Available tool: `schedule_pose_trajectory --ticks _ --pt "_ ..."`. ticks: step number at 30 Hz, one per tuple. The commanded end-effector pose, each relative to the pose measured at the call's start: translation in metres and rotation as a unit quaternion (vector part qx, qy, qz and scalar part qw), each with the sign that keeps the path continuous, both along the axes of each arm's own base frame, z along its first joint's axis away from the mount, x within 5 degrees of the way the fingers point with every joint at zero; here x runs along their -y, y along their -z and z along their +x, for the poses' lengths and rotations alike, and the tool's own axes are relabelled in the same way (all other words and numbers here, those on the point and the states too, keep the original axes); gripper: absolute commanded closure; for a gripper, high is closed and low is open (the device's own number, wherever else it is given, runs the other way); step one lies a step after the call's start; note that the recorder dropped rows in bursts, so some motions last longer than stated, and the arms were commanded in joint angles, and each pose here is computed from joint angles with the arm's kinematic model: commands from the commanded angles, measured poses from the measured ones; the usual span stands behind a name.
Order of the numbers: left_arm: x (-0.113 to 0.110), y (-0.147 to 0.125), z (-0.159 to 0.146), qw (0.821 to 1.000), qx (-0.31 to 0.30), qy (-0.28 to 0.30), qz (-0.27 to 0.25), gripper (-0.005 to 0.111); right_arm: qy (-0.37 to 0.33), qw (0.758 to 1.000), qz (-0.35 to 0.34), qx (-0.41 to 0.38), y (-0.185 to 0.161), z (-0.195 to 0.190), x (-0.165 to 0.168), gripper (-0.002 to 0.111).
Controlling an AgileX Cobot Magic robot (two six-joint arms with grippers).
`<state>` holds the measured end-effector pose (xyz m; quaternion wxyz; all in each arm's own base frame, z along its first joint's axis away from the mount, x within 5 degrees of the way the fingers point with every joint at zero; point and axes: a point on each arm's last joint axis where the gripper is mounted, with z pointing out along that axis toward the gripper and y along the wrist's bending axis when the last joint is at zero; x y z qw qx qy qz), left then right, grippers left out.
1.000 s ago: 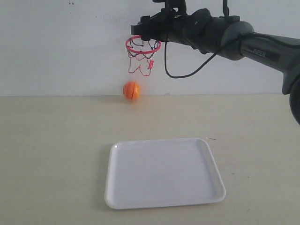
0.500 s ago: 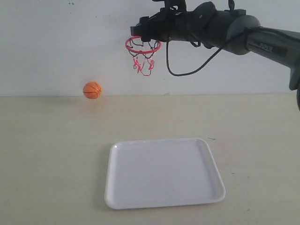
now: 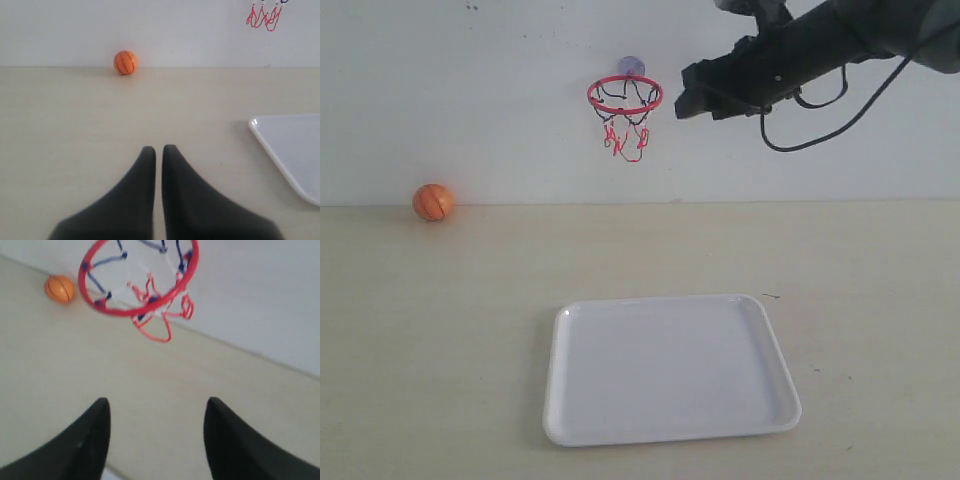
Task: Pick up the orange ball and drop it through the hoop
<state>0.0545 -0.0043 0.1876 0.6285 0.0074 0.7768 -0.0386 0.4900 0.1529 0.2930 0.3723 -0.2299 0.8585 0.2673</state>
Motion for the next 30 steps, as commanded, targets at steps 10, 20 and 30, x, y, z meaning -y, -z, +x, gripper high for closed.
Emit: schedule_pose_trajectory --ticks 10,20,30 --pt "0.0 0.0 0.0 1.0 0.005 0.002 0.001 0.103 -0.061 0.974 -0.004 -0.22 0.017 -0.074 0.037 0.108" --pt "0.0 0.0 0.0 1.0 0.005 0.002 0.001 0.103 -0.028 0.945 0.125 -0.301 0.075 -0.24 0.046 0.108" --pt "0.0 0.0 0.0 1.0 0.005 0.002 0.001 0.103 -0.032 0.888 0.144 -0.436 0.127 -0.326 0.053 0.108"
